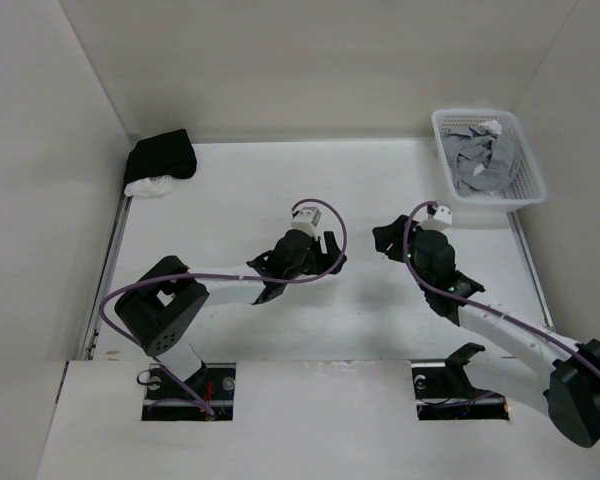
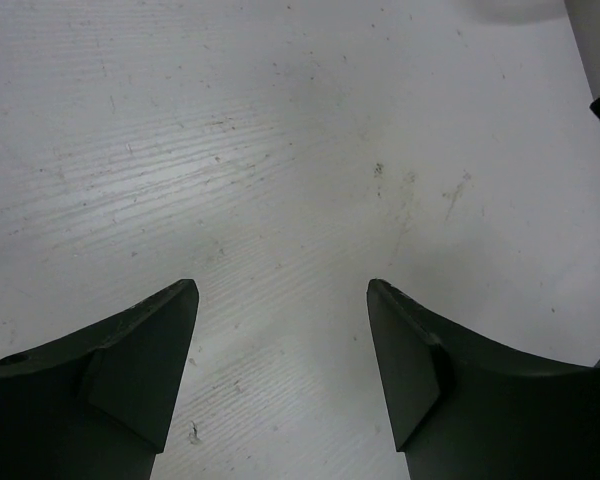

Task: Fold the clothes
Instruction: Grab the tank top from the pile

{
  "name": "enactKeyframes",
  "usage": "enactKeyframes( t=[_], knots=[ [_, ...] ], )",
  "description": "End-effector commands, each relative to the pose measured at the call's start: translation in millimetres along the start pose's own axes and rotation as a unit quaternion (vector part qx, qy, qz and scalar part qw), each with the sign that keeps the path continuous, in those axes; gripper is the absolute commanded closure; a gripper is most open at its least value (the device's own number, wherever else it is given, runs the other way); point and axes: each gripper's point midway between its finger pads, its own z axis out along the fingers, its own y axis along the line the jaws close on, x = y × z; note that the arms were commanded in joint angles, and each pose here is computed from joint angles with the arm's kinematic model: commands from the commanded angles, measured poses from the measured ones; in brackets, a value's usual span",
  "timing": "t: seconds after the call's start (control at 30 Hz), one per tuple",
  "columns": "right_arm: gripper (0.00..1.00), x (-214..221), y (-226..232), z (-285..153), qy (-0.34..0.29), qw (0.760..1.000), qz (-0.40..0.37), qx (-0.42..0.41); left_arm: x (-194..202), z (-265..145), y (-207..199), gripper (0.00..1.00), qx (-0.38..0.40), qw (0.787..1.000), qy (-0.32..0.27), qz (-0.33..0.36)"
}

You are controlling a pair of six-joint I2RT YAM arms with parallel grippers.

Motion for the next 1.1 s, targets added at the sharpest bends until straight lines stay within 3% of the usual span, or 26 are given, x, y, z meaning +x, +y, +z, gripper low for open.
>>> enactKeyframes(
  t=[0.0, 0.1, 0.17, 0.23, 0.33, 0.43, 0.5, 0.63, 0.7, 0.9, 1.07],
  knots=[
    [0.49, -20, 12, -2, -0.022, 1.000, 0.015, -0.003, -16, -6, -14, 0.32, 0.028, 0.999, -0.029, 0.005],
    [0.62, -27, 13, 0, -0.025, 1.000, 0.018, -0.001, -16, -6, -15, 0.32, 0.027, 0.999, -0.033, 0.011],
    [0.84, -39, 14, 7, -0.031, 0.999, 0.011, 0.006, -17, -6, -13, 0.33, 0.024, 0.999, -0.036, 0.010],
    [0.99, -64, 1, 19, -0.042, 0.998, -0.002, 0.043, -18, -7, -12, 0.35, 0.024, 0.999, -0.039, 0.010],
    [1.00, -106, -22, 33, -0.069, 0.993, 0.003, 0.095, -20, -9, -17, 0.40, 0.033, 0.998, -0.053, 0.015],
    [0.97, -186, -87, 65, -0.126, 0.973, 0.027, 0.189, -23, -14, -19, 0.60, 0.041, 0.997, -0.065, 0.025],
    [0.91, -212, -120, 80, -0.143, 0.962, 0.035, 0.231, -23, -14, -17, 0.63, 0.040, 0.997, -0.067, 0.022],
    [0.69, -253, -188, 116, -0.155, 0.940, 0.049, 0.300, -23, -15, -20, 0.63, 0.049, 0.996, -0.068, 0.015],
    [0.54, -275, -238, 148, -0.139, 0.930, 0.034, 0.338, -22, -15, -21, 0.57, 0.051, 0.996, -0.066, 0.011],
    [0.40, -291, -321, 177, -0.118, 0.909, 0.034, 0.399, -31, -16, -4, 0.50, 0.036, 0.996, -0.079, -0.005],
    [0.38, -273, -363, 191, -0.095, 0.901, 0.045, 0.421, -34, -13, 5, 0.48, 0.033, 0.996, -0.080, -0.023]
  ],
)
